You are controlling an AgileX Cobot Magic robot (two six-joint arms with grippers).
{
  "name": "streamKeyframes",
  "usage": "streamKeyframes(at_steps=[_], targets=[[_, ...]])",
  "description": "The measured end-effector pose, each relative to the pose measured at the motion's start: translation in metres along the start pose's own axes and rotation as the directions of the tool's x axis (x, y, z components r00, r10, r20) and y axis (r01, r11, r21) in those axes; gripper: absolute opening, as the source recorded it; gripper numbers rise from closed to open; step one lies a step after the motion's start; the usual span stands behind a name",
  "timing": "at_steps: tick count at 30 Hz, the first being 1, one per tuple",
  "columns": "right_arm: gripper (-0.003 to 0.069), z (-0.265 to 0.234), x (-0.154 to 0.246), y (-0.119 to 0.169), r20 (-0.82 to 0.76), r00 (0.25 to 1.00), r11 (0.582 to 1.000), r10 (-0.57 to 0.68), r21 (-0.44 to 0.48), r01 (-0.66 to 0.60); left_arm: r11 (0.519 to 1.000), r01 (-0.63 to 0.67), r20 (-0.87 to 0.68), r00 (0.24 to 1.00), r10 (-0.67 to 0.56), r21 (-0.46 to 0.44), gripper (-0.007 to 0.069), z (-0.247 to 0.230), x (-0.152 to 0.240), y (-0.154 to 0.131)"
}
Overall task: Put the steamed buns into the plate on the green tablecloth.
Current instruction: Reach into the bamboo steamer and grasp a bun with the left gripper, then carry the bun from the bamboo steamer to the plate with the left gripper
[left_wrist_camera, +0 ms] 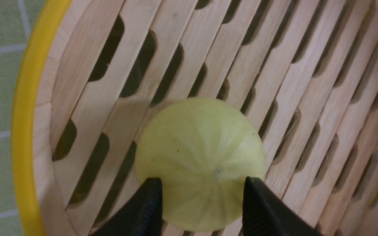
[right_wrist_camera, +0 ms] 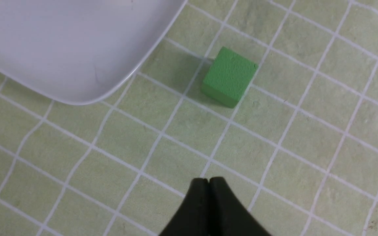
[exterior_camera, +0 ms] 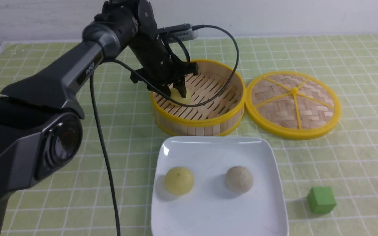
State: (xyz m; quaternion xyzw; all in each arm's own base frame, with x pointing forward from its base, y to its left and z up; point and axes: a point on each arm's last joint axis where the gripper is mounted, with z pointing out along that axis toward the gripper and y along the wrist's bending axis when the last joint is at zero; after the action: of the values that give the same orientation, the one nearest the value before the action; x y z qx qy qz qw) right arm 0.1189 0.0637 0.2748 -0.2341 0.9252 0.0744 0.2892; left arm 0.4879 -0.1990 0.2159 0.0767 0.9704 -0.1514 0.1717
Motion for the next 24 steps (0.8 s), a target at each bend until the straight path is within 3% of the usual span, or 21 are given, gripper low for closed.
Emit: streamKeyframes(at_steps=[4, 6, 11, 13, 14, 18, 21, 24], targets=[[0.0004, 0.000, 0.000, 0.000, 0.000, 1.000, 1.000, 0.000, 0.000, 0.000, 0.999, 0.030, -0.029, 0.999, -0.030, 0.013, 0.0094, 0.003, 0.002, -0.001], [0.0004, 0.000, 0.000, 0.000, 0.000, 1.000, 1.000, 0.000, 0.000, 0.000, 0.999, 0.038, -0.043, 0.998, -0.037, 0.031, 0.0037, -0.001, 0.003, -0.003], [0.0009, 0.000, 0.000, 0.000, 0.000, 1.000, 1.000, 0.000, 0.000, 0.000, 0.998, 0.005, 0.043, 0.999, -0.008, 0.055, 0.0019, -0.053, -0.008, -0.017], [0.0011, 0.000, 0.000, 0.000, 0.000, 1.000, 1.000, 0.000, 0.000, 0.000, 0.997, -0.032, 0.175, 0.984, 0.020, 0.069, 0.0019, -0.112, -0.015, -0.029], [0.0011, 0.000, 0.000, 0.000, 0.000, 1.000, 1.000, 0.000, 0.000, 0.000, 0.997, -0.034, 0.183, 0.983, 0.021, 0.071, 0.0019, -0.117, -0.015, -0.030], [0.0015, 0.000, 0.000, 0.000, 0.000, 1.000, 1.000, 0.000, 0.000, 0.000, 0.990, -0.085, 0.324, 0.945, 0.045, 0.108, 0.0019, -0.209, 0.000, -0.046], [0.0019, 0.000, 0.000, 0.000, 0.000, 1.000, 1.000, 0.000, 0.000, 0.000, 0.988, -0.107, 0.293, 0.954, 0.072, 0.109, 0.0020, -0.227, 0.021, -0.046], [0.0024, 0.000, 0.000, 0.000, 0.000, 1.000, 1.000, 0.000, 0.000, 0.000, 0.991, -0.083, 0.150, 0.986, 0.067, 0.108, 0.0022, -0.206, 0.048, -0.039]])
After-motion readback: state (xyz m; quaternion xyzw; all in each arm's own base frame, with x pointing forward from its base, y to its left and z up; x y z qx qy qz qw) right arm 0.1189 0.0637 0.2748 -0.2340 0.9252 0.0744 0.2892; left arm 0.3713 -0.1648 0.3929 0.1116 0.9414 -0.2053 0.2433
